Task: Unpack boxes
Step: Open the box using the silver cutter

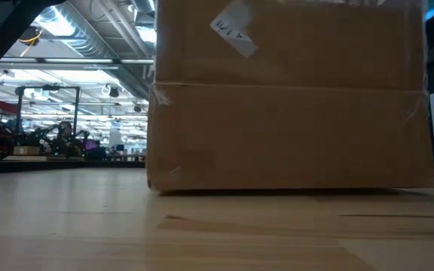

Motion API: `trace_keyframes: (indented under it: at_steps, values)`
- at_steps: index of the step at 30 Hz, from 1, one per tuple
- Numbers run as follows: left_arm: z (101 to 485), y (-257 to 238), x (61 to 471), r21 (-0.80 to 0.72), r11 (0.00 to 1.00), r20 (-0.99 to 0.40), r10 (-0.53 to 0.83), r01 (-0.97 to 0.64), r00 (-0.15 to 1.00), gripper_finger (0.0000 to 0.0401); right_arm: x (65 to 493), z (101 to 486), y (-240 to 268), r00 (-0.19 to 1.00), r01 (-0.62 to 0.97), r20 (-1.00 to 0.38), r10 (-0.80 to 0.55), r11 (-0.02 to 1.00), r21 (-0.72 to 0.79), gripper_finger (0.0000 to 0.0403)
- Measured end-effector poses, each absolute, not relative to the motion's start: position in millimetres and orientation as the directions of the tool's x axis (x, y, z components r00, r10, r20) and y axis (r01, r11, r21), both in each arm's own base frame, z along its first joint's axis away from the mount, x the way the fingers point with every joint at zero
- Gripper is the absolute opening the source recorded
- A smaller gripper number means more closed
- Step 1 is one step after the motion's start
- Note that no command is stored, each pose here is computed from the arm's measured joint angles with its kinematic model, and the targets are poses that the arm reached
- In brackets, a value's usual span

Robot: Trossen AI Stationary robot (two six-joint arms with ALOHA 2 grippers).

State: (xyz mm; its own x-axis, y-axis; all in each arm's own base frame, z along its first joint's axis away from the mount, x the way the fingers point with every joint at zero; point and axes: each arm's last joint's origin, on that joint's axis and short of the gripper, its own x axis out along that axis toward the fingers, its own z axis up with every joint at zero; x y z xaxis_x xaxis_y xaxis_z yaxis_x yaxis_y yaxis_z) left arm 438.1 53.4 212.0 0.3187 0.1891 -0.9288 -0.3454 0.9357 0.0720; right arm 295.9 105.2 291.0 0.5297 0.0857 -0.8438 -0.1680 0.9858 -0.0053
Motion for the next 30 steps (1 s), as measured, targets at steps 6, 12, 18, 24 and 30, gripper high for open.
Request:
trace_keyframes:
  at_steps: [6,12,18,24,30]
  values:
    - [212.0,53.4,438.1,0.062,0.927,-0.929,0.189,-0.37,0.318,0.0076,298.9,292.3,111.1,0.527,-0.22,-0.822,0.213,0.969,0.11,0.0262]
    - [211.9,53.3,437.9,0.065,0.929,-0.93,0.189,-0.363,0.316,0.0076,310.0,267.9,115.8,0.451,-0.126,-0.867,0.211,0.977,0.172,0.0262]
    - [211.8,54.1,437.6,0.065,0.929,-0.931,0.188,-0.365,0.314,0.0076,328.1,248.6,128.8,0.462,-0.081,-0.846,0.267,0.962,0.259,0.0262]
    - [211.8,56.0,437.3,0.06,0.926,-0.931,0.186,-0.372,0.313,0.0076,333.6,228.9,148.2,0.441,-0.05,-0.857,0.264,0.961,0.271,0.0262]
    - [211.8,53.0,437.8,0.061,0.928,-0.931,0.186,-0.368,0.315,0.0076,340.2,208.4,154.8,0.429,-0.027,-0.881,0.201,0.977,0.209,0.0262]
